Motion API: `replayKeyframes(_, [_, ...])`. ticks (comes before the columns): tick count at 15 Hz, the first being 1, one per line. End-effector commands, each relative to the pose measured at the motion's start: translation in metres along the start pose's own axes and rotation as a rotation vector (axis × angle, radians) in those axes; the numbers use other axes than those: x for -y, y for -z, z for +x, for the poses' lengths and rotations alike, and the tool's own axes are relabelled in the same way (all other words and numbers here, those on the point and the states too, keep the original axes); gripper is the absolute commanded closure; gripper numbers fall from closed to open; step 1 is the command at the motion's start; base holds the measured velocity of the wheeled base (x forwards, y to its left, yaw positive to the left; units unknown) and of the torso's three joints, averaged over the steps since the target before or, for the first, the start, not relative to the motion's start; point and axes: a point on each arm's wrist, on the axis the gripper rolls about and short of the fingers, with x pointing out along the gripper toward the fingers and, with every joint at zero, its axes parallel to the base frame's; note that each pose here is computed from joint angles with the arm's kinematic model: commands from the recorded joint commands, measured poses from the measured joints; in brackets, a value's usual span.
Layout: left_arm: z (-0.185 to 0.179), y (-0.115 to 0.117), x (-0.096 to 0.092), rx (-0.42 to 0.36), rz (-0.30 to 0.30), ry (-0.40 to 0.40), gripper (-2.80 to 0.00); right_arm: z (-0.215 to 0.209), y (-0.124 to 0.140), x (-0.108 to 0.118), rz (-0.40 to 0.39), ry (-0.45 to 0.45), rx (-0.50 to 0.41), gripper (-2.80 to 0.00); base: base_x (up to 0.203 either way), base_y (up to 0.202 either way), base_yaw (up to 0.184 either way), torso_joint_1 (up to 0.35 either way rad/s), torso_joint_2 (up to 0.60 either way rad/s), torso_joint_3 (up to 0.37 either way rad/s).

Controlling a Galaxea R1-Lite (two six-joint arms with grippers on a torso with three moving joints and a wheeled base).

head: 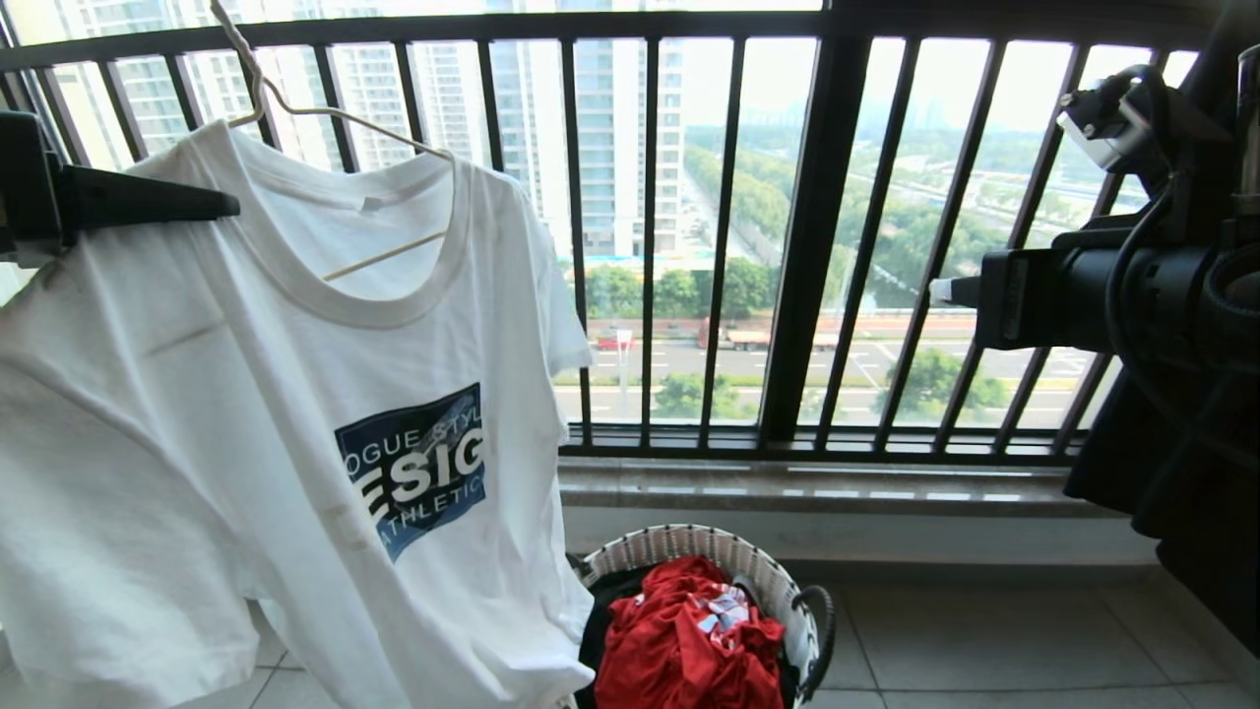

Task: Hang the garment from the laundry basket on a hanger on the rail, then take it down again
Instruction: Hang the clothes rack on the clothesline

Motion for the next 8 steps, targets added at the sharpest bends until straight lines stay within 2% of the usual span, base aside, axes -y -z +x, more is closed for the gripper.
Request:
replayKeyframes(1, [0.0010,0.0008,-0.0010,-0.004,-0.005,0.005,0.00,-0.0027,0.0004,0.0005,-0.007,-0.001,0.003,0.00,0.000,0.000,0.000,0.022,-0.27,-0.261])
replayKeyframes(4, [0.0010,0.0008,-0.0010,-0.004,-0.004,0.007,0.00,-0.0043,-0.0001,0.0008,-0.007,-0.001,0.007,0.00,0.000,0.000,0.000,0.046,-0.24,-0.330])
replayKeyframes(8, [0.0029,0.0039,-0.0001,-0.014,-0.004,0.018,0.00,-0.0082,-0.0017,0.0013,-0.006,-0.003,0.017,0.00,0.000,0.000,0.000,0.097,-0.53,-0.324])
